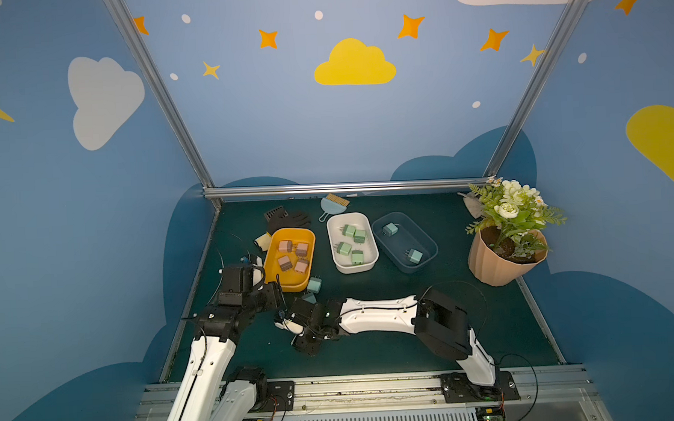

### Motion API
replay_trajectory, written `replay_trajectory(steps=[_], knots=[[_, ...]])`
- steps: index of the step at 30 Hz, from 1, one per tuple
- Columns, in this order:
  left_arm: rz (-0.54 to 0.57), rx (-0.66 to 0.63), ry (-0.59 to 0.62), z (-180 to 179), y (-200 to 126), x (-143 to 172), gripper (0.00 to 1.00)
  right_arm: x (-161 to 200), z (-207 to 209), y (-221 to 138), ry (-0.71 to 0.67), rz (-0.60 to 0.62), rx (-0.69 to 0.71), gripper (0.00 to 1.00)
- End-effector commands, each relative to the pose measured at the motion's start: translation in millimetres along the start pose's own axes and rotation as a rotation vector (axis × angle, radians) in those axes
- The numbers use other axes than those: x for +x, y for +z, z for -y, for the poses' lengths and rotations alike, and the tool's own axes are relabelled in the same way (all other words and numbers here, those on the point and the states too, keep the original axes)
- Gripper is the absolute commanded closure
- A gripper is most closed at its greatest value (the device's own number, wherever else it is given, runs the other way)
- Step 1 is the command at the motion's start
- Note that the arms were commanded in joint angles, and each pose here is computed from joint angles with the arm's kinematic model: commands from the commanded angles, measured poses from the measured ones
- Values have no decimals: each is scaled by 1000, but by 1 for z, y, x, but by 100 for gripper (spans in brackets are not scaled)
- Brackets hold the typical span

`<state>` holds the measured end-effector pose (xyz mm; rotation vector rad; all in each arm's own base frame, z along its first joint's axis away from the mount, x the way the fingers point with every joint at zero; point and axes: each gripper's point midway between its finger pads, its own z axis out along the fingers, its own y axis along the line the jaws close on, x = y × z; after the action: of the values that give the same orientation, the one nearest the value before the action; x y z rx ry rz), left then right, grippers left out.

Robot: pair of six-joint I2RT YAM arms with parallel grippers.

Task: Place the plugs by color into the storage box
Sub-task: Pick up the plug from the center of the board, then place the plug in the storage box.

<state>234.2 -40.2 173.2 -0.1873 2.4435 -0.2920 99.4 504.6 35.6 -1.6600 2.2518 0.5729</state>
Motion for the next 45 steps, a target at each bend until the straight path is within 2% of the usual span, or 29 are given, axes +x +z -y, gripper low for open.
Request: replay_trajectory(steps=[1, 5, 9, 12, 16, 21, 26, 33, 39, 45], knots=[[22, -31, -17, -4, -11, -4, 45, 18, 6, 10, 6, -68, 15, 42], [67, -13, -51, -2, -21, -7, 45, 18, 7, 11, 8, -73, 18, 44], [104, 29, -74, 4, -31, -8, 45, 17, 15, 3, 10, -60, 55, 55], [105, 66, -82, 10, -32, -5, 45, 20, 28, -8, 34, -43, 97, 61], [87, 146, -80, 23, -28, 0, 45, 29, 49, -27, 85, -13, 132, 64], [69, 335, -27, 54, -27, 1, 47, 42, 76, -50, 162, 18, 168, 66], [68, 463, 23, 76, -27, 6, 49, 56, 104, -66, 225, 25, 221, 68], [100, 530, 139, 99, -25, 14, 49, 60, 128, -92, 287, 62, 250, 68], [79, 565, 255, 123, -12, 19, 48, 50, 148, -123, 350, 135, 239, 68], [66, 588, 342, 144, 8, 11, 48, 34, 193, -157, 389, 195, 290, 67]])
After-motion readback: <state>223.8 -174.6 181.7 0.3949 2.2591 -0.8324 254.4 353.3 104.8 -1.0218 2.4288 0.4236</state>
